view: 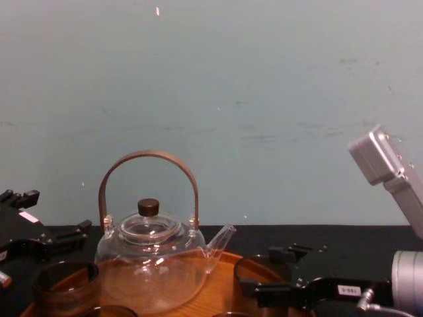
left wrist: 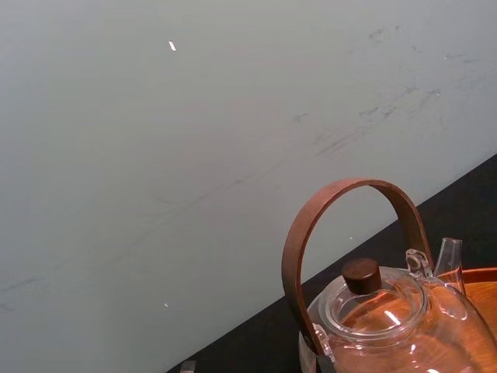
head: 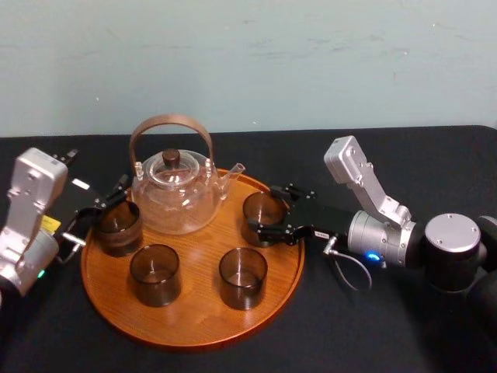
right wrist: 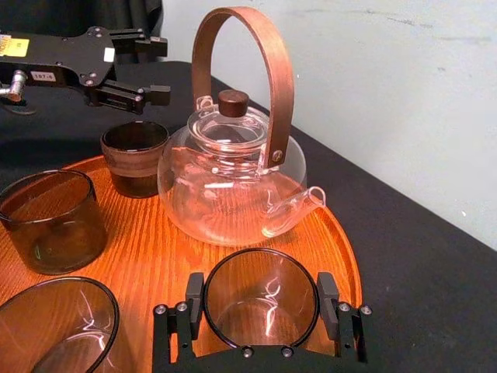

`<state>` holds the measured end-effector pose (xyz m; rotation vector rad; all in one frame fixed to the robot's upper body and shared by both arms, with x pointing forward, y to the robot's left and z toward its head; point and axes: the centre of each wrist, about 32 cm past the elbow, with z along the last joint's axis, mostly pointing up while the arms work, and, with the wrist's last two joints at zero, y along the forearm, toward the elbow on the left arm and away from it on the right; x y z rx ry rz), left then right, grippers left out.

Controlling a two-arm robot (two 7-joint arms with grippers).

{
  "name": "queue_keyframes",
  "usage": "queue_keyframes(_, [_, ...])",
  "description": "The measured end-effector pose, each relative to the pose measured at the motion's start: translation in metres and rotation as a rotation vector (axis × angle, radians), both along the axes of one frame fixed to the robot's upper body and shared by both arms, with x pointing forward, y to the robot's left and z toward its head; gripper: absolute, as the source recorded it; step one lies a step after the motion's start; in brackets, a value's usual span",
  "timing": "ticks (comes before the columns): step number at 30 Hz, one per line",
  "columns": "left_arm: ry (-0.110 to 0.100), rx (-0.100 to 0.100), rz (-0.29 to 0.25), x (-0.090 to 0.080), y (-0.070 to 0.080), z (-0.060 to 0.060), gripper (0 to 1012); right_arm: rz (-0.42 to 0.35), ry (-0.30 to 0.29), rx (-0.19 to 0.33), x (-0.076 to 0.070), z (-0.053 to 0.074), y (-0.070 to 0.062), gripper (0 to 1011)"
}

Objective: Pick up the glass from the table and place it on the tray.

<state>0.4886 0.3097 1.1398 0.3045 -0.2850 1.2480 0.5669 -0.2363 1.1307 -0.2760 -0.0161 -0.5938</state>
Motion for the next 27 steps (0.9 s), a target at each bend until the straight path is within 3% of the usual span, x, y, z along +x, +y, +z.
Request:
queue_keyframes(16, [0.0,0.0,0.0,0.0,0.0,0.0,1001,-0.007,0.002,-0.01,-0.001,-0.001,0.0,889])
queue_keyframes(22, [0.0,0.0,0.0,0.0,0.0,0.0,1001,-0.006,0.008,-0.014,-0.0014,-0.0018,-0.0003,998])
queue_keyframes(27, [0.0,0.0,0.0,0.0,0.0,0.0,1001,-0.006,0.008,-0.014,-0.0013,-0.0018,-0.0002,1002])
